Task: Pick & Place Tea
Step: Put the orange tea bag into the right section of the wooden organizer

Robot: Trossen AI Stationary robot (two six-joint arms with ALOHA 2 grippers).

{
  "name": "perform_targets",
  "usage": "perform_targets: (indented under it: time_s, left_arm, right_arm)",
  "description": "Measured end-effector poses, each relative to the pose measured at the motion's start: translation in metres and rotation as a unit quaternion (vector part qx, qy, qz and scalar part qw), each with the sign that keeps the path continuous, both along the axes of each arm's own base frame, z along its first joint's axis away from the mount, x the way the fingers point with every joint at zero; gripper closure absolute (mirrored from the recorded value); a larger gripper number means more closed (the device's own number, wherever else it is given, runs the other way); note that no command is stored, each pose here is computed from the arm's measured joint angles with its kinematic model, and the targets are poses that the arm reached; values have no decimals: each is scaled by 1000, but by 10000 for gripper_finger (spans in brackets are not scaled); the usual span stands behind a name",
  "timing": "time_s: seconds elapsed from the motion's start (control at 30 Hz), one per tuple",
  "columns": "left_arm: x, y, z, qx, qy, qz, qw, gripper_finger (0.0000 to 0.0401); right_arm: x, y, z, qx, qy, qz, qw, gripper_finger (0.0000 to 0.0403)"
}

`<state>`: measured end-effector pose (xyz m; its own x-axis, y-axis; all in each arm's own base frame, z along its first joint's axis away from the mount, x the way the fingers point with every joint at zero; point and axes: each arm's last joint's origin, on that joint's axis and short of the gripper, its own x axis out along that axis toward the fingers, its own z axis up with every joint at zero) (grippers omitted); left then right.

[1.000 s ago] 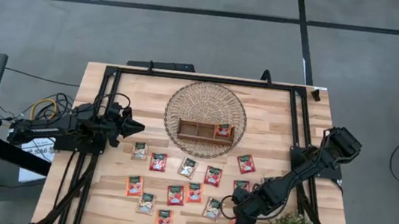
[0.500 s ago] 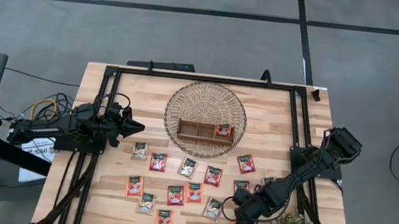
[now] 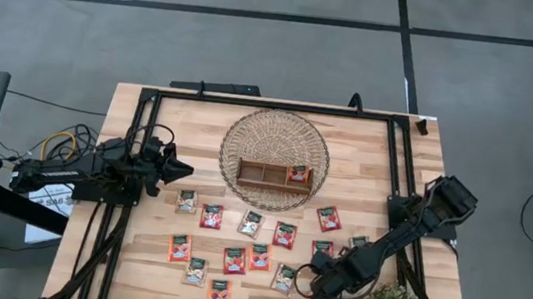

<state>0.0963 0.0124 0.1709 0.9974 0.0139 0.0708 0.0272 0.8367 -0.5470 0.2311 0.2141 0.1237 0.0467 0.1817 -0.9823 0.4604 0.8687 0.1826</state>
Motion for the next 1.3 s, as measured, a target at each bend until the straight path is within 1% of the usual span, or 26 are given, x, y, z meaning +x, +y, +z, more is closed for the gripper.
perform_targets:
  time_s: [0.23, 0.33, 0.4, 0.67, 0.8, 0.97, 1.13, 1.3]
  left_arm:
    - [0, 0, 0, -1, 2, 0, 1000, 351]
    - [0, 0, -1, -1, 3, 0, 1000, 351]
    - [0, 0, -1, -1, 3, 0, 1000, 351]
    - [0, 0, -1, -1, 3, 0, 1000, 351]
    - [0, 0, -1, -1, 3, 0, 1000, 351]
    - [0, 0, -1, -1, 3, 0, 1000, 351]
    - [0, 0, -1, -1, 3, 0, 1000, 351]
    - [0, 0, -1, -1, 3, 0, 1000, 351]
  right_arm:
    - [0, -1, -1, -18, 13, -15, 1000, 235]
    - [-1, 0, -1, -20, 14, -26, 999, 246]
    - [-2, 0, -1, -18, 17, -24, 999, 262]
    - [-4, -1, -2, -22, 27, -29, 999, 359]
    - [-4, -1, -1, -18, 27, -37, 999, 395]
    - [-1, 2, 3, -18, 31, -34, 999, 399]
    - [3, 8, 14, -16, 41, -17, 999, 402]
    - [11, 12, 38, -19, 59, 9, 998, 402]
